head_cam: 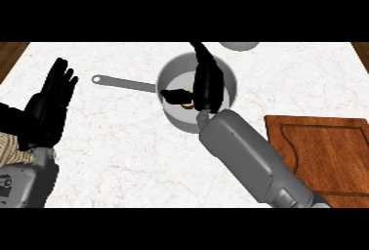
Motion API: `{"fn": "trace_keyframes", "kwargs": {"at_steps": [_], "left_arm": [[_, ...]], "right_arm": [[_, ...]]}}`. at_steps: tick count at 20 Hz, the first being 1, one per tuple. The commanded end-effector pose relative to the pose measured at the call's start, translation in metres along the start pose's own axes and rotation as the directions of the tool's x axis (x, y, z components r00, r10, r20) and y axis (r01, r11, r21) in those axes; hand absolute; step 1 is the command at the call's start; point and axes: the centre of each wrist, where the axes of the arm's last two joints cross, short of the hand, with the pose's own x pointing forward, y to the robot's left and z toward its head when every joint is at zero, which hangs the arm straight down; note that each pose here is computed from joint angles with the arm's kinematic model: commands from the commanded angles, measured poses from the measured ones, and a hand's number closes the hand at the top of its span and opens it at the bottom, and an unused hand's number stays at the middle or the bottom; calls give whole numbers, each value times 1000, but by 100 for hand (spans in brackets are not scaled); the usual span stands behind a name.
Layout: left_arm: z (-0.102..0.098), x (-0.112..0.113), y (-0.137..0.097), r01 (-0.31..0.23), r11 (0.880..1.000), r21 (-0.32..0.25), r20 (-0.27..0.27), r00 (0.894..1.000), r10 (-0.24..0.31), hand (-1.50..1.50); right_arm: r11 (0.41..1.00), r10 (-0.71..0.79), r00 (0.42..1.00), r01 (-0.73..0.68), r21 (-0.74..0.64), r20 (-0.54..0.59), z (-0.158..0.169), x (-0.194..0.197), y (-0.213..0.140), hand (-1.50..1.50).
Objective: Pick the cupcake from the cutting board and place it in the pot
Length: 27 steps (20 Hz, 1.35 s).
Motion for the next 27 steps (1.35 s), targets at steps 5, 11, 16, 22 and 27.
{"fn": "trace_keyframes", "kwargs": {"at_steps": [5, 11, 16, 22, 27], "left_arm": [[-5, -1, 17, 3, 999, 42, -21, 1000, -2, 0], [3, -7, 20, 21, 998, 56, -35, 999, -19, 0], [2, -12, 5, 1, 999, 48, -8, 1000, -1, 0], [17, 6, 16, 10, 999, 38, -17, 1000, -9, 0], [5, -10, 12, 0, 999, 40, -22, 1000, 1, 0]], "right_arm": [[961, -272, 962, 272, -57, 10, -10, -16, -30, -150], [956, -292, 957, 292, -32, 11, 5, -58, -75, -150], [954, -301, 954, 301, 9, 8, 3, -80, -111, -150], [963, -271, 962, 270, 11, 26, 25, -86, -130, -150], [958, -286, 958, 286, 2, -6, 26, -85, -151, -150]]}}
